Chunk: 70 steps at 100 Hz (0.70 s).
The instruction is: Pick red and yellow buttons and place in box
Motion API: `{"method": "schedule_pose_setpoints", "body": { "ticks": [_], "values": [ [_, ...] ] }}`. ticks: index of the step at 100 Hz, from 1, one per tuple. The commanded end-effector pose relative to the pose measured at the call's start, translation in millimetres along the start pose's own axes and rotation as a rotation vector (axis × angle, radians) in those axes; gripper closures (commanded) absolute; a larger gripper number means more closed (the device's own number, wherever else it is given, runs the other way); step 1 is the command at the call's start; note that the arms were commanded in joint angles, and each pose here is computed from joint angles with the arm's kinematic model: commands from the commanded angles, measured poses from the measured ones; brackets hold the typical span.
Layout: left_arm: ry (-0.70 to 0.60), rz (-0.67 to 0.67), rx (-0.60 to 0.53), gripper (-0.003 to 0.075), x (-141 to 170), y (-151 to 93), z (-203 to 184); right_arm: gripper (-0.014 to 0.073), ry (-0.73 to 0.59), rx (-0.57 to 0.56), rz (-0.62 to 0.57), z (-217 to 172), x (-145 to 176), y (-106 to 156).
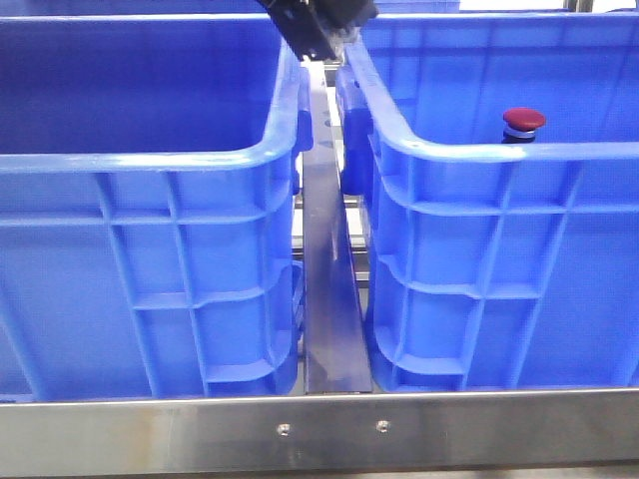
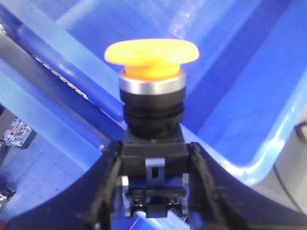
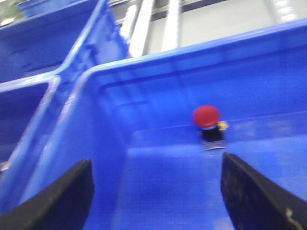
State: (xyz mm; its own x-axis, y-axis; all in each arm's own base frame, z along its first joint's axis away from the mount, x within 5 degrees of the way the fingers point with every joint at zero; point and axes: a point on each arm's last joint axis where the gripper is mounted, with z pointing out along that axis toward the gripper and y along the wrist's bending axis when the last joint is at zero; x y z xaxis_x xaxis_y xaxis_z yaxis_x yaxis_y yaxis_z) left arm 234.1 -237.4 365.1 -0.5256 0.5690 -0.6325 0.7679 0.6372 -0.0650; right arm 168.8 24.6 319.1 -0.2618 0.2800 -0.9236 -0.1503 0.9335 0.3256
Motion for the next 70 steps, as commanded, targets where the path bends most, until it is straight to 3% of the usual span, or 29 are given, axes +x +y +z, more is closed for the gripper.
{"method": "schedule_pose_setpoints", "body": {
  "ticks": [1, 40, 70],
  "values": [
    [-0.103, 0.015, 0.014, 0.0741, -9, -6, -25, 0.0027, -0.008, -0.073, -0.005, 1, -17, 11],
    [-0.097, 0.015, 0.015, 0.0741, -9, -6, -25, 0.0025, 0.243, -0.416, 0.250, 42, -42, 47],
    [-0.097, 0.015, 0.015, 0.0741, -9, -6, -25, 0.0025, 0.428, -0.609, 0.500, 78, -36, 56]
  ]
}}
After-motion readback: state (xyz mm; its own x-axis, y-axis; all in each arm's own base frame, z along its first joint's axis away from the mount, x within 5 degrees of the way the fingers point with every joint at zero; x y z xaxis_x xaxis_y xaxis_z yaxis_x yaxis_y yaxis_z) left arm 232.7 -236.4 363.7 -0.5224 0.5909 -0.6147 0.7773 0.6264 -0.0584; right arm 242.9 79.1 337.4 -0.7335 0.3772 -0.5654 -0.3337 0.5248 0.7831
